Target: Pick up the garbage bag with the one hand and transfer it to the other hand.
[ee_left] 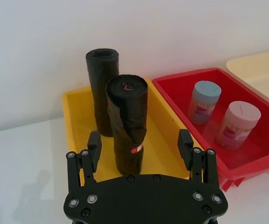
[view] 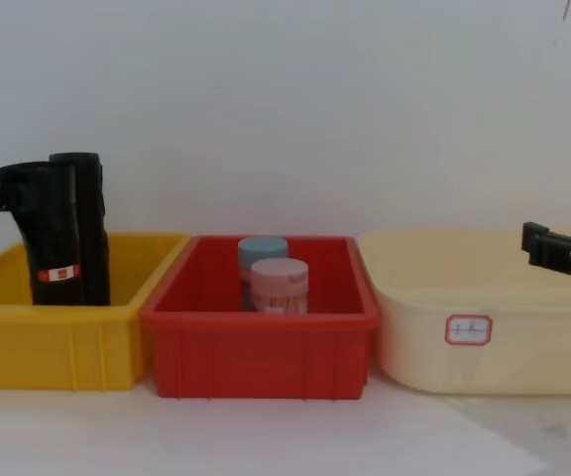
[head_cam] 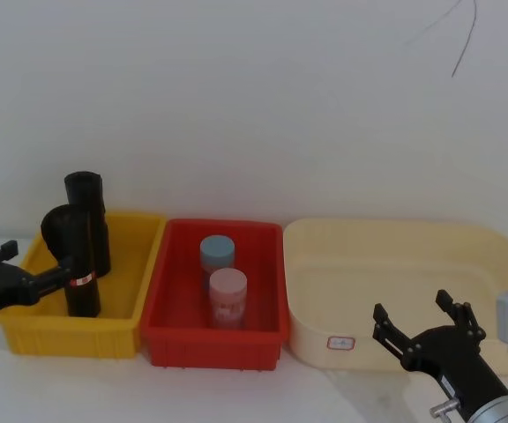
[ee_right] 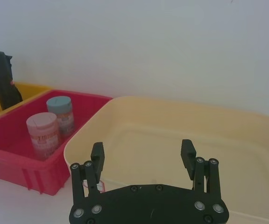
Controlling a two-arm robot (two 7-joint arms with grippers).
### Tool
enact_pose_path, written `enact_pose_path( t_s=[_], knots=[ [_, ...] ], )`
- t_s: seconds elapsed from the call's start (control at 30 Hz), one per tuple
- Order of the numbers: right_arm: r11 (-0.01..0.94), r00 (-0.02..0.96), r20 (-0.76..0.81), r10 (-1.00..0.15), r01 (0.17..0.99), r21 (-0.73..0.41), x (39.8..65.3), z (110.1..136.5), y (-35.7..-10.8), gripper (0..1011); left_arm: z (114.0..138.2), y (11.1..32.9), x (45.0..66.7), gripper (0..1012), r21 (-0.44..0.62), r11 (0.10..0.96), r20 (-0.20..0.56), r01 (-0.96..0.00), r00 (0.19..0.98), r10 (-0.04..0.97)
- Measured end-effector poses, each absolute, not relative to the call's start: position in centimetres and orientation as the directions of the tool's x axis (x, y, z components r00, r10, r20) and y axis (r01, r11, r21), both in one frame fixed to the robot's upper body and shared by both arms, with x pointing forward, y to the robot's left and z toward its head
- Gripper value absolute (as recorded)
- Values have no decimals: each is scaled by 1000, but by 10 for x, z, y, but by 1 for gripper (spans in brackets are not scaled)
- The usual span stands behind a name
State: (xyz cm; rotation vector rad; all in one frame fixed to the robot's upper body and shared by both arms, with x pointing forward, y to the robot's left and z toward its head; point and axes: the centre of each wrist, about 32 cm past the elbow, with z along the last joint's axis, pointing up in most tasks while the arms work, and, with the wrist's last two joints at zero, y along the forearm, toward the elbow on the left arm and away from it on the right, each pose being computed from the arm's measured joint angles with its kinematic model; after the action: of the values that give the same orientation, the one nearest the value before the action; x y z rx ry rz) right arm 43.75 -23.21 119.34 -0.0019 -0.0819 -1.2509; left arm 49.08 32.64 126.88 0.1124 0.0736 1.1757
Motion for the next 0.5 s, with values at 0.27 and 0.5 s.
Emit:
enact_pose_path(
  t_s=[0.27, 0.5],
  knots=[
    [315, 312, 63, -948, 948, 43, 437, 1193, -232, 1002, 1264, 323, 506, 1001, 156, 391, 2, -907, 396, 918],
    [315, 312, 63, -948, 948, 43, 437, 1193, -232, 1001, 1262, 321, 514, 1001, 195, 385, 12, -902, 394, 919]
  ],
)
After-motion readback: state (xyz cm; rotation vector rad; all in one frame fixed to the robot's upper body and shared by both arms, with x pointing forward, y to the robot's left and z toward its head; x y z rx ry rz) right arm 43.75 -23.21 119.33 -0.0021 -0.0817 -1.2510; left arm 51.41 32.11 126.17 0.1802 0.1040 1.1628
